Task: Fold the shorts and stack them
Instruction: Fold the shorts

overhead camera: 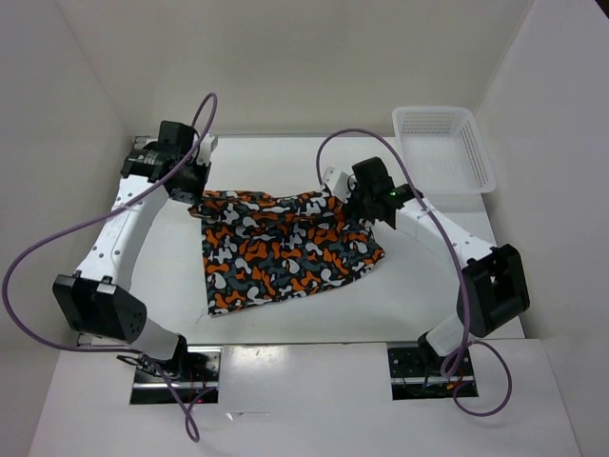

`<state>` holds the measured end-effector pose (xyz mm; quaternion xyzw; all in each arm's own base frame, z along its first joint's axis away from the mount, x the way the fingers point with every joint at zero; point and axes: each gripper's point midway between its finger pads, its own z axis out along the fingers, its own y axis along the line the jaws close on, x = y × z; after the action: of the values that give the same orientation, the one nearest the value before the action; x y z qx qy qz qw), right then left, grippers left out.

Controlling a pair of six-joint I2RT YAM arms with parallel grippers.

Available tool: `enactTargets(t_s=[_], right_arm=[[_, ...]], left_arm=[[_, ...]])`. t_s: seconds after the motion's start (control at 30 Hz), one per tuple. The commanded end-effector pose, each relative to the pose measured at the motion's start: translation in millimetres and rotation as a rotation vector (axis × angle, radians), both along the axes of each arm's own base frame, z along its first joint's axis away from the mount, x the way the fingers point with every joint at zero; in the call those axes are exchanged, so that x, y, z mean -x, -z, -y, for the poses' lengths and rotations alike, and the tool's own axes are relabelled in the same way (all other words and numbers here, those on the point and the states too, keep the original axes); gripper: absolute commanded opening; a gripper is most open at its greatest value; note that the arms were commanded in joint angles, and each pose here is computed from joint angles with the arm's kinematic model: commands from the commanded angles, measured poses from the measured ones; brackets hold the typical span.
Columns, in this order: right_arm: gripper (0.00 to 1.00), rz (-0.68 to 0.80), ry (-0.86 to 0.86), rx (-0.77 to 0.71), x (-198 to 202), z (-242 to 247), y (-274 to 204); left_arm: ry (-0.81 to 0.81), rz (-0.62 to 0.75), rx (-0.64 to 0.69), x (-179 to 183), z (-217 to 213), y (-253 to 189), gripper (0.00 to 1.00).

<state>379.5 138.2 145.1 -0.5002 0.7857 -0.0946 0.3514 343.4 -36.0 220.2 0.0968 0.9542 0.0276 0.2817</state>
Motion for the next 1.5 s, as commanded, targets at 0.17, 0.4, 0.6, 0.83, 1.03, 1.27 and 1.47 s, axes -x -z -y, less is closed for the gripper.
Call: enactTargets(t_s=[0.17,0.4,0.6,0.83,1.03,1.27,1.47], right_arm=[[0.0,-0.099,-0.301,0.107,45.2,-9.7,-17.3],[0.0,-0.3,-0.501,0.286,129.7,-7.2,53.7],[0.0,-0.313,-0.539,0.374,137.2,7.8,69.9],[0.0,-0.204,-0.645,0.366,142.3,13.5,40.3],[0.0,-0.181,-0.763,0.397,152.6,18.1,29.8],[0.72,-0.111,-0.783,0.282,172.4,-0.5,3.8],[0.71,0.14,-0.675,-0.022,143.5,-55.0,-75.0]], left_arm=[[0.167,-0.239,0.227,105.6,43.3,-6.2,0.04],[0.251,-0.469,0.047,171.0,39.7,64.8,0.06],[0.272,-0.566,0.004,191.9,36.1,87.4,0.04],[0.209,-0.506,0.047,183.2,28.0,76.1,0.0],[0.285,-0.465,0.091,186.2,46.2,64.7,0.15],[0.361,-0.546,0.112,208.9,59.7,78.4,0.66],[0.273,-0.28,0.149,139.9,57.2,70.6,0.69]])
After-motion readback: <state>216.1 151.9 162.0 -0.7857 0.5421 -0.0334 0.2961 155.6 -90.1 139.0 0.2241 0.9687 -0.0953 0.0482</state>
